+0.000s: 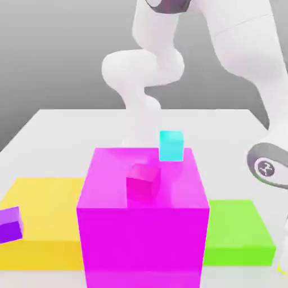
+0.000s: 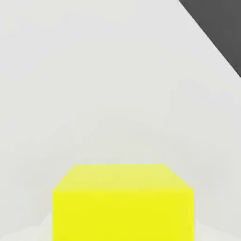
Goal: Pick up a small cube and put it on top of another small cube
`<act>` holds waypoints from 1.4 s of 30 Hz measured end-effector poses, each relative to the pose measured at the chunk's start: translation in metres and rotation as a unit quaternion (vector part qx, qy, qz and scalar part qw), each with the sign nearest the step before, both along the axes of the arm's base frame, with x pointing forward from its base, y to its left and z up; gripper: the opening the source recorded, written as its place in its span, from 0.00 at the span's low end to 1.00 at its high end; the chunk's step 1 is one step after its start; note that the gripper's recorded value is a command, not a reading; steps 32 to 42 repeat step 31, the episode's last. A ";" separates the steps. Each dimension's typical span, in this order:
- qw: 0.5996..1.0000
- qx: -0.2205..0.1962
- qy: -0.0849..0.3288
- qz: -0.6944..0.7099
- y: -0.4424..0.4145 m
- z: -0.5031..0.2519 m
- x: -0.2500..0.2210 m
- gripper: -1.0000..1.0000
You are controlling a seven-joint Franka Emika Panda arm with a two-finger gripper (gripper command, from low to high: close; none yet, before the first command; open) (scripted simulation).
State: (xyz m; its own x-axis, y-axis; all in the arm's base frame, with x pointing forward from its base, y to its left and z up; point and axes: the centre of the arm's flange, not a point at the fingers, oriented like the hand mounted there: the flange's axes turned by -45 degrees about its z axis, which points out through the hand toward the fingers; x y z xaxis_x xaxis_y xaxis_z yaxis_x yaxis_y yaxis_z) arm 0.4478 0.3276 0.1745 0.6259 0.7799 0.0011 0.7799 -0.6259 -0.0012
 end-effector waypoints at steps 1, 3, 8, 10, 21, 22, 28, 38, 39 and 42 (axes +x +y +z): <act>1.000 0.000 0.002 -0.004 -0.005 0.011 0.002 0.00; 1.000 0.007 0.010 -0.012 -0.012 0.026 0.004 0.00; 0.998 0.004 0.009 -0.062 -0.053 0.092 0.020 0.00; 0.995 -0.005 0.005 -0.097 -0.083 0.119 0.029 0.00; 0.947 -0.005 0.000 -0.321 -0.278 0.266 0.024 0.00; 0.940 -0.001 0.001 -0.341 -0.295 0.276 0.019 0.00; 0.927 0.002 0.002 -0.376 -0.327 0.229 0.014 1.00; 0.927 0.002 0.002 -0.376 -0.327 0.229 0.014 1.00; 0.927 0.002 0.002 -0.376 -0.327 0.229 0.014 1.00; 0.927 0.002 0.002 -0.376 -0.327 0.229 0.014 1.00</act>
